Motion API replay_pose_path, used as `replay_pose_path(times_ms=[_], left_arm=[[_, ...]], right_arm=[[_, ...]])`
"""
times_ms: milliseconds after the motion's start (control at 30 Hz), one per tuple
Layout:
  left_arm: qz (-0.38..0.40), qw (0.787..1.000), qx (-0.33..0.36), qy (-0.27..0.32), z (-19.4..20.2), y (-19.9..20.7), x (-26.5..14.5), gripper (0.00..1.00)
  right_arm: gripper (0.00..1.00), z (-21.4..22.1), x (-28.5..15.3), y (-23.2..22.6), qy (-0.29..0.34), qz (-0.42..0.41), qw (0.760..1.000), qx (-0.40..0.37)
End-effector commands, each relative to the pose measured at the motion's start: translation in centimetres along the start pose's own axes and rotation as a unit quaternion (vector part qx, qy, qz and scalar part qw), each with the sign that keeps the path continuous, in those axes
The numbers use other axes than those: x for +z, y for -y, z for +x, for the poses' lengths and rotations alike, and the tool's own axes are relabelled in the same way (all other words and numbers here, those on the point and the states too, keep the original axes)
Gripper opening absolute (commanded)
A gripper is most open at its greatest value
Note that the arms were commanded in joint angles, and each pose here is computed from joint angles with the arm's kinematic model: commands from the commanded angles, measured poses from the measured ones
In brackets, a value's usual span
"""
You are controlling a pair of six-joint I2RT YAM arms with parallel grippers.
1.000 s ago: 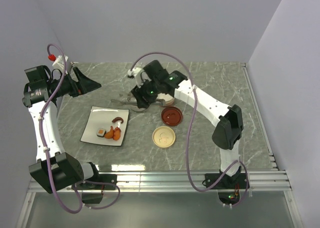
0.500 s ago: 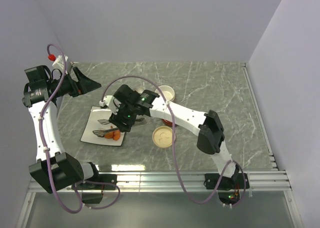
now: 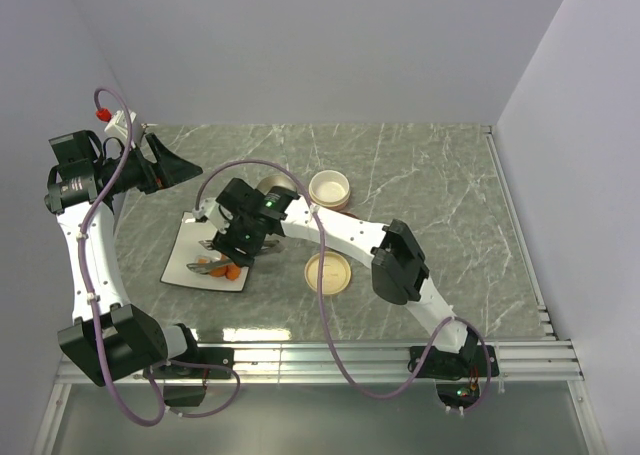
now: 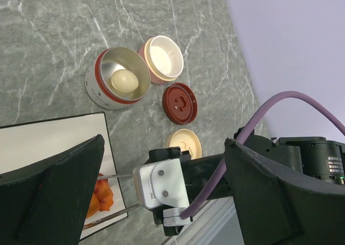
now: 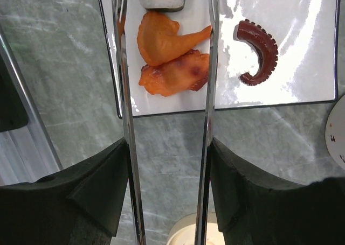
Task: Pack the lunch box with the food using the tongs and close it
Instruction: Pick up the food using the clamp
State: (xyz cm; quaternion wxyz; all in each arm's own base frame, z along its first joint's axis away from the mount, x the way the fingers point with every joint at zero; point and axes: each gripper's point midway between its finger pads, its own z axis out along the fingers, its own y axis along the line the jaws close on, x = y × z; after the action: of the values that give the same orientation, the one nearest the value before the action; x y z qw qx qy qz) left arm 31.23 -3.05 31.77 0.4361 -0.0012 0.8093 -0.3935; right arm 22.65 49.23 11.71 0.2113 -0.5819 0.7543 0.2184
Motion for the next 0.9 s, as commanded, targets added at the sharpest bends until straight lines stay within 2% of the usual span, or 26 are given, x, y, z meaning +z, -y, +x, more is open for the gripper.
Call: replay_pose_path(times_ms=[0,233,433,667,867], left_arm=[[0.006,0.999,0.031,0.015,-0.8,0.9,-0.5,0.99],[0.003,0.999,0.032,0.014,-0.8,0.8,-0.5,0.99],[0.003,1.000,0.028,0.013,-0.5,0.6,-0.4,1.00],[0.003,1.000,0.027,0.014,-0.7,0.7,-0.5,0.99],[0.009,1.000,0.016,0.011,-0.3,0.6,-0.3,0.99]], right_arm=[[0.63,-2.0,-0.3,-0.2,0.028,0.004,1.000,-0.008],[0.62,-0.7,1.2,-0.3,0.008,-0.005,1.000,-0.002],[0.54,-1.3,0.7,-0.2,0.019,-0.003,1.000,0.001],[0.47,-3.3,-2.3,0.3,0.053,0.014,0.998,-0.001],[0.44,-4.8,-6.2,2.0,0.090,0.029,0.995,0.013]])
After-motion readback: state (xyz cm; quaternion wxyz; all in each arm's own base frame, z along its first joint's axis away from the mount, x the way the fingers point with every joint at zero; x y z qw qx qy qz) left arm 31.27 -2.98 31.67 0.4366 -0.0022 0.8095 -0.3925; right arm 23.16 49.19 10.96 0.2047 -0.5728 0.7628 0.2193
